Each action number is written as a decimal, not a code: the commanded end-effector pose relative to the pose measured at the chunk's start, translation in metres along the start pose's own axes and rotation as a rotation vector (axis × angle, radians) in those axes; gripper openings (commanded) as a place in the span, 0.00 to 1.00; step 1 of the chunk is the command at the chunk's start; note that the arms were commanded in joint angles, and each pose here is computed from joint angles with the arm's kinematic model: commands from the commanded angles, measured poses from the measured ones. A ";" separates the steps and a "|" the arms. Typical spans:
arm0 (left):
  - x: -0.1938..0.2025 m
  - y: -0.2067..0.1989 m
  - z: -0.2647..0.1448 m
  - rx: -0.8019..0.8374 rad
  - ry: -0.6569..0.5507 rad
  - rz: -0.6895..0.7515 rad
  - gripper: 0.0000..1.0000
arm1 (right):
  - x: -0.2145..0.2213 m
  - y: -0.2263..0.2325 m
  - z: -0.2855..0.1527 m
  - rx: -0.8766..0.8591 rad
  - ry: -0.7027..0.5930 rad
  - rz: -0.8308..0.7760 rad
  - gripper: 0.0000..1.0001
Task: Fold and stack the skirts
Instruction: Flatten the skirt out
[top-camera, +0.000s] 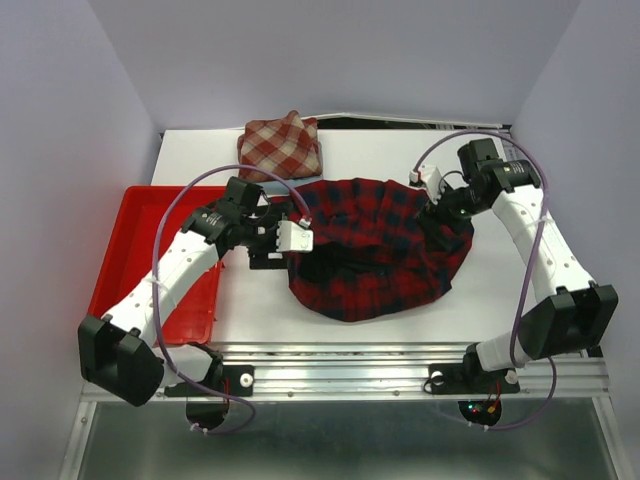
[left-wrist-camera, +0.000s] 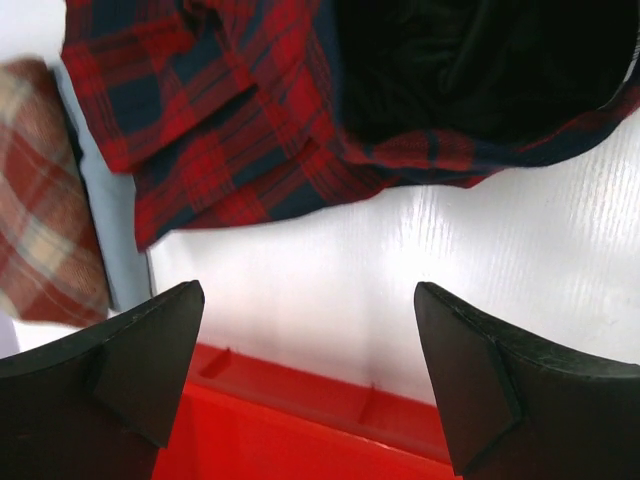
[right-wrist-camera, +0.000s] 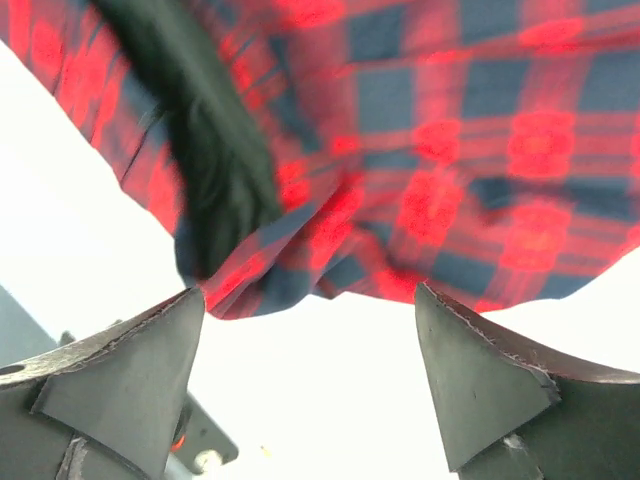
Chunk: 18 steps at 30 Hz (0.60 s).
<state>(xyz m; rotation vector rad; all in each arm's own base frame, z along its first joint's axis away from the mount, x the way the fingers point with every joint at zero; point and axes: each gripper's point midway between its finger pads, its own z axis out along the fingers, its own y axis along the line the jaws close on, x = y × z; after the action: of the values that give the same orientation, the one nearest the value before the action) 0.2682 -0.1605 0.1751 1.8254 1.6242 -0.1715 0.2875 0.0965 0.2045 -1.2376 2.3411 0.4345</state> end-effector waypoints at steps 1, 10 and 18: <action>-0.027 0.002 0.010 0.089 -0.134 0.195 0.98 | 0.044 0.036 -0.010 -0.067 0.129 0.008 0.91; -0.053 0.013 0.037 0.176 -0.190 0.229 0.96 | 0.072 0.059 0.002 -0.134 0.176 0.068 0.96; -0.067 -0.032 0.047 0.368 -0.216 0.283 0.80 | 0.083 0.073 0.014 -0.210 0.191 0.090 1.00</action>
<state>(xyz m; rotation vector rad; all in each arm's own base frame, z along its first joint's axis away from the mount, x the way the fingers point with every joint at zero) 0.2700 -0.2348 0.1584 2.1310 1.3009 -0.4395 0.2056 0.0816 0.1516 -1.3023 2.5612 0.5557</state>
